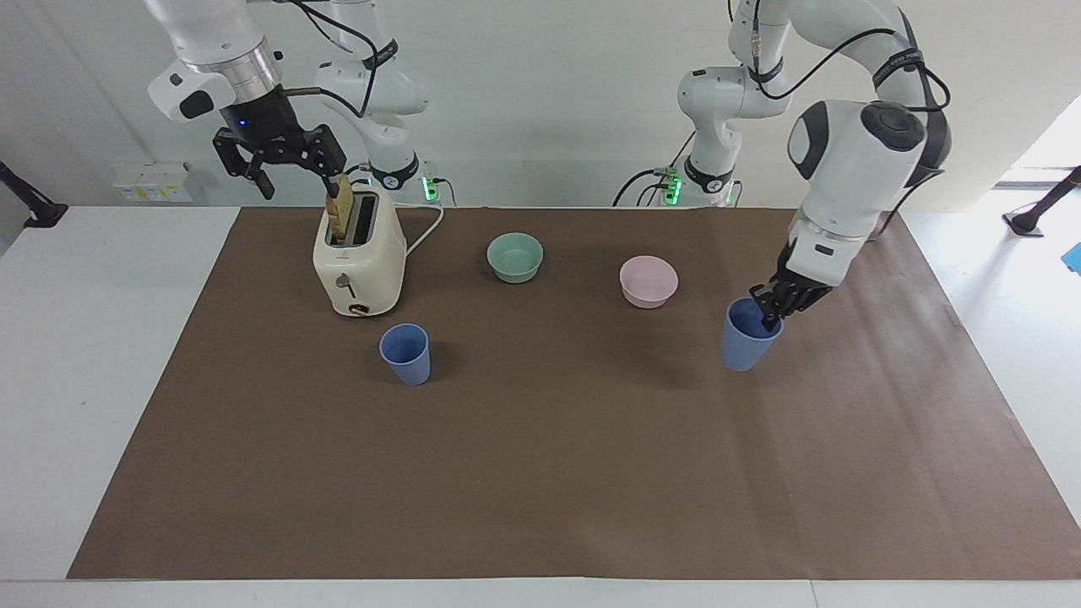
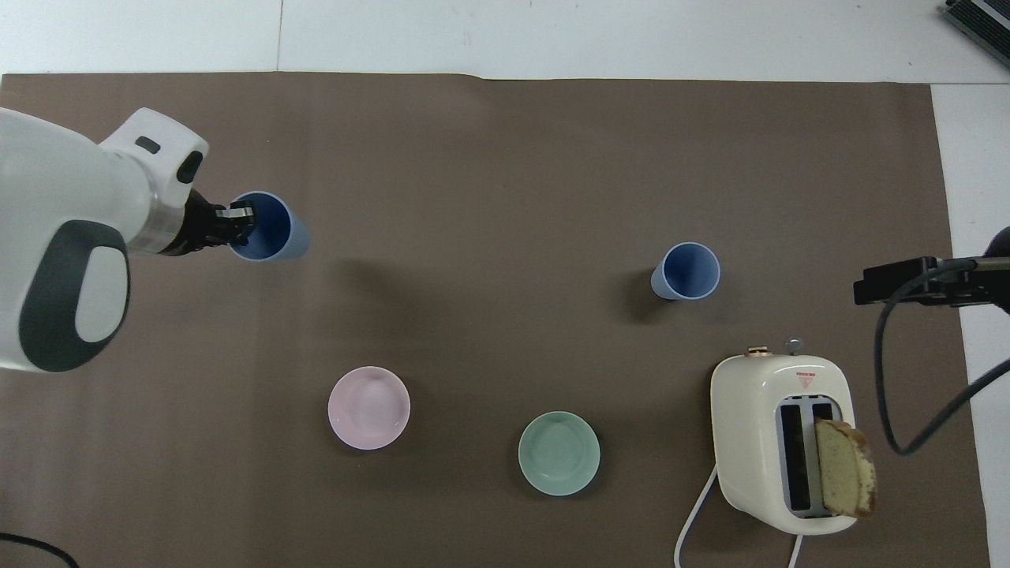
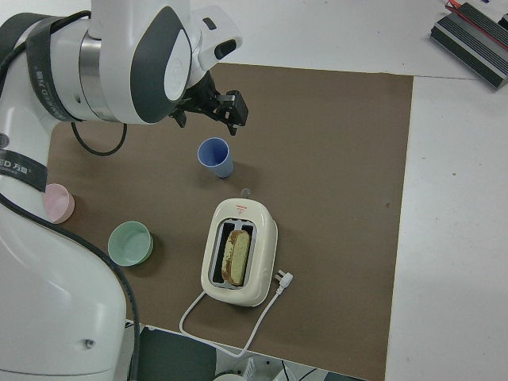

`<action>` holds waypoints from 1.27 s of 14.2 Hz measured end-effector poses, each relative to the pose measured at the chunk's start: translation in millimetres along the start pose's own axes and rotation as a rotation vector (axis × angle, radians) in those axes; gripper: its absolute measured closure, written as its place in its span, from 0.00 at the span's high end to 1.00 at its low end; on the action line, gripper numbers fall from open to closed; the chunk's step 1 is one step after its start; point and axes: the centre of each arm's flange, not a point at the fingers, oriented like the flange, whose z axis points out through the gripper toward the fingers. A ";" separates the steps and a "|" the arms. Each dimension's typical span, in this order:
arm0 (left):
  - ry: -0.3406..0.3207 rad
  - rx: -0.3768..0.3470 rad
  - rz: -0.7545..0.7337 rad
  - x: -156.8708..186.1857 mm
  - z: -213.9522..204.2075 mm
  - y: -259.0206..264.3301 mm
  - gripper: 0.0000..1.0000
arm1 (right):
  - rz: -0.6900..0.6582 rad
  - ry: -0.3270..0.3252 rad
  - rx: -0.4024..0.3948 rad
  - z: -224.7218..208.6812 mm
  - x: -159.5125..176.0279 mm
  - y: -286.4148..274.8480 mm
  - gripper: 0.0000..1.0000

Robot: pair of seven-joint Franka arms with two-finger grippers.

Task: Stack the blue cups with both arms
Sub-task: 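Carry the blue cup with the left gripper toward the table center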

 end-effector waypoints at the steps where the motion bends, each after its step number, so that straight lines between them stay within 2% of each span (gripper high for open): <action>1: -0.003 -0.005 -0.012 -12.6 1.7 24.2 0.04 | 0.000 0.000 0.000 0.0 0.0 0.0 1.00; 4: 0.004 -0.037 -0.050 -51.0 19.4 98.7 0.04 | 0.000 0.000 0.000 0.0 0.0 0.0 1.00; 7: -0.021 -0.050 -0.028 -85.6 65.4 157.2 0.04 | 0.000 0.000 0.000 0.0 0.0 0.1 1.00; 10: -0.019 -0.063 -0.017 -87.5 93.2 169.7 0.04 | 0.000 0.000 0.000 0.0 0.0 0.1 1.00; 18: -0.024 -0.074 -0.002 -91.9 134.2 183.5 0.04 | 0.000 0.000 0.000 0.0 0.0 0.1 1.00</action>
